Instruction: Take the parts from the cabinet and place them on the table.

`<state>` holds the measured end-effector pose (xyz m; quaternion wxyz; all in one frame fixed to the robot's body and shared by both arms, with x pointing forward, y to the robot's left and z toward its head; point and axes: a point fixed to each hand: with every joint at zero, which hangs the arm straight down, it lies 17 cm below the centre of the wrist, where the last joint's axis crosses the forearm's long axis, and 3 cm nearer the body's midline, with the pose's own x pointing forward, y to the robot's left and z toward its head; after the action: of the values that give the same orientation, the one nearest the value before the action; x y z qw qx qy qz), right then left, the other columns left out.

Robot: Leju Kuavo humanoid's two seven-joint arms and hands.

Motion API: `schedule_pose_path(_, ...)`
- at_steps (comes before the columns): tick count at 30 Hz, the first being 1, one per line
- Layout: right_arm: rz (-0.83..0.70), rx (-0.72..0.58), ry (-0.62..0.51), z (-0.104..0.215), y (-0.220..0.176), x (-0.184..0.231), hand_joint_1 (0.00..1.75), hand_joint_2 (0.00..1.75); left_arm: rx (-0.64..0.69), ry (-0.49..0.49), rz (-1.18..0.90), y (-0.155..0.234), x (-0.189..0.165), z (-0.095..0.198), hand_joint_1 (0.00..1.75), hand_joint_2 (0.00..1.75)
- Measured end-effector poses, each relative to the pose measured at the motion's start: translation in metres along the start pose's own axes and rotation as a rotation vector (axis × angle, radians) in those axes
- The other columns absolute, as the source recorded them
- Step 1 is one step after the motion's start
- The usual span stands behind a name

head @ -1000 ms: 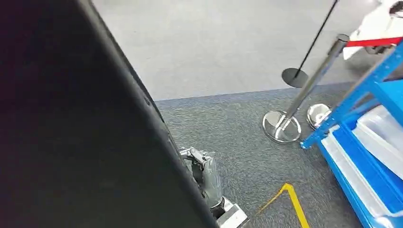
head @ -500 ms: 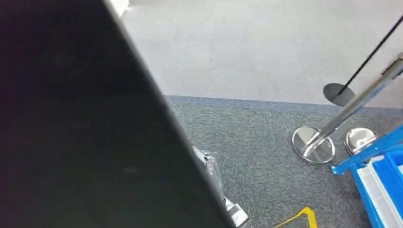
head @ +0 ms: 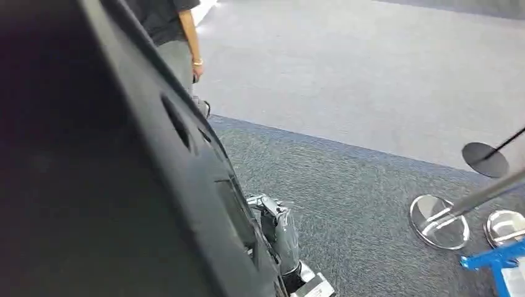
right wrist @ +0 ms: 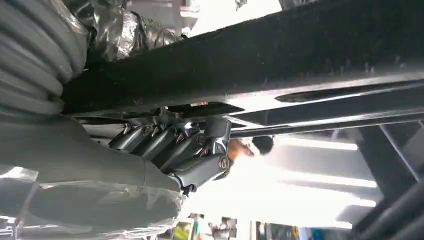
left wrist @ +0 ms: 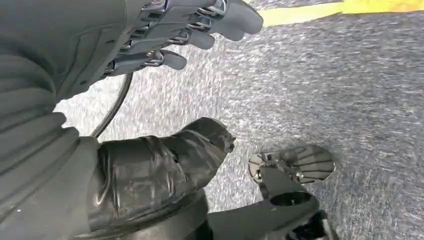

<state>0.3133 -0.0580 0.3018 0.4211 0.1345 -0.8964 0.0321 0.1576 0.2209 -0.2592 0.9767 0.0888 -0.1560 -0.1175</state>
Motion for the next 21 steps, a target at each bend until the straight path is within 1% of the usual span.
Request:
schedule_pose_path(5,0.0,0.0,0.004,0.0019,-0.0007,-0.0003,1.75,1.75,-0.002,-0.004,0.001,-0.0016,0.0032,0.0004,0.0,1.75)
schedule_pose_path(9,-0.013,0.015,0.003,0.0015,0.0022,0.0007,1.75,1.75,-0.005,0.014,0.001,-0.0031,-0.0047,0.0009,0.0,1.75)
schedule_pose_path(12,-0.023,0.022,0.007,0.002,0.0037,0.0001,1.75,1.75,-0.004,0.008,0.002,-0.0026,-0.0003,0.0007,0.0,1.75)
schedule_pose_path(16,-0.026,0.023,0.009,0.0021,0.004,-0.0001,1.75,1.75,-0.006,0.015,0.0,-0.0049,-0.0057,0.0014,0.0,1.75)
schedule_pose_path(21,-0.032,0.036,0.009,0.0022,0.0062,0.0001,1.75,1.75,-0.013,0.007,0.0,-0.0055,-0.0011,0.0013,0.0,1.75)
